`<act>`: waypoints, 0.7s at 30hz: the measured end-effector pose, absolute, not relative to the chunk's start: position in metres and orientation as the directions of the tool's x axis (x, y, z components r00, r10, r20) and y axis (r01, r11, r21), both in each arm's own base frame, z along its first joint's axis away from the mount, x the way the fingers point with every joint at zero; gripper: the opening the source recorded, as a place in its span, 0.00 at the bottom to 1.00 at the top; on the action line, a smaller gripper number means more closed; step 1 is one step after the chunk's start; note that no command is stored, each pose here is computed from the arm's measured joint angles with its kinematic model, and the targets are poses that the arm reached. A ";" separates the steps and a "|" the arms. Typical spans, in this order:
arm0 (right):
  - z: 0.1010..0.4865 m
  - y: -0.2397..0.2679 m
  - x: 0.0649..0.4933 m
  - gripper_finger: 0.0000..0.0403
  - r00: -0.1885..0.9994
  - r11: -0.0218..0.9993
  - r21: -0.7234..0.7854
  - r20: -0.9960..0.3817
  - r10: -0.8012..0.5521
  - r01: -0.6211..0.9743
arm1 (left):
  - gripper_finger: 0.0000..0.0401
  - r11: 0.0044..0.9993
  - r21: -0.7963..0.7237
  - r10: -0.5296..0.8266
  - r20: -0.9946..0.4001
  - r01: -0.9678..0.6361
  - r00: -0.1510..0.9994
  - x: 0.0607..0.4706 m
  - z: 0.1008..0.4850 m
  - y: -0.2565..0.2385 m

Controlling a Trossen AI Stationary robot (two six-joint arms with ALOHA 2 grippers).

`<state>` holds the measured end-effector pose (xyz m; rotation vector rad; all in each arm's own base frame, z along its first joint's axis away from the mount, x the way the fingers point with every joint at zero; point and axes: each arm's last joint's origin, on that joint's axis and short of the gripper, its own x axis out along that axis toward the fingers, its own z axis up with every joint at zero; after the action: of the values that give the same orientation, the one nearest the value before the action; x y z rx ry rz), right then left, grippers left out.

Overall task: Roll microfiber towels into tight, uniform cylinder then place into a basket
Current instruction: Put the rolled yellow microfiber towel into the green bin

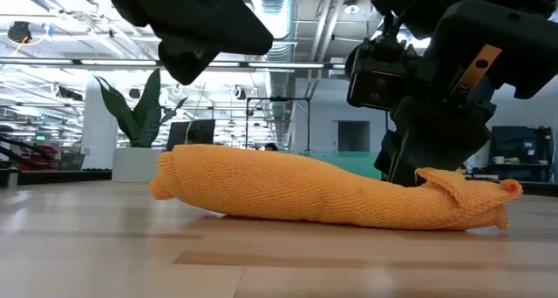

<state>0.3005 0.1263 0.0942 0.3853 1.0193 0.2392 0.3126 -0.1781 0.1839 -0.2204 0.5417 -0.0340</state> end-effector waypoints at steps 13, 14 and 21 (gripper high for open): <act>0.094 0.126 0.300 0.06 0.506 0.907 0.421 -0.779 0.371 -0.017 | 0.34 0.963 -0.245 -0.026 -0.507 -0.115 0.861 0.319 0.183 -0.164; 0.094 0.126 0.300 0.07 0.506 0.907 0.421 -0.779 0.371 -0.017 | 0.37 0.957 -0.267 -0.041 -0.514 -0.114 0.857 0.319 0.183 -0.164; 0.094 0.126 0.300 0.06 0.506 0.907 0.421 -0.779 0.371 -0.017 | 0.49 0.935 -0.304 -0.035 -0.592 -0.183 0.805 0.315 0.175 -0.162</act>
<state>0.3005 0.1264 0.0942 0.3854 1.0198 0.2413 0.3148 -0.1618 0.1754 -0.3601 0.6330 0.0808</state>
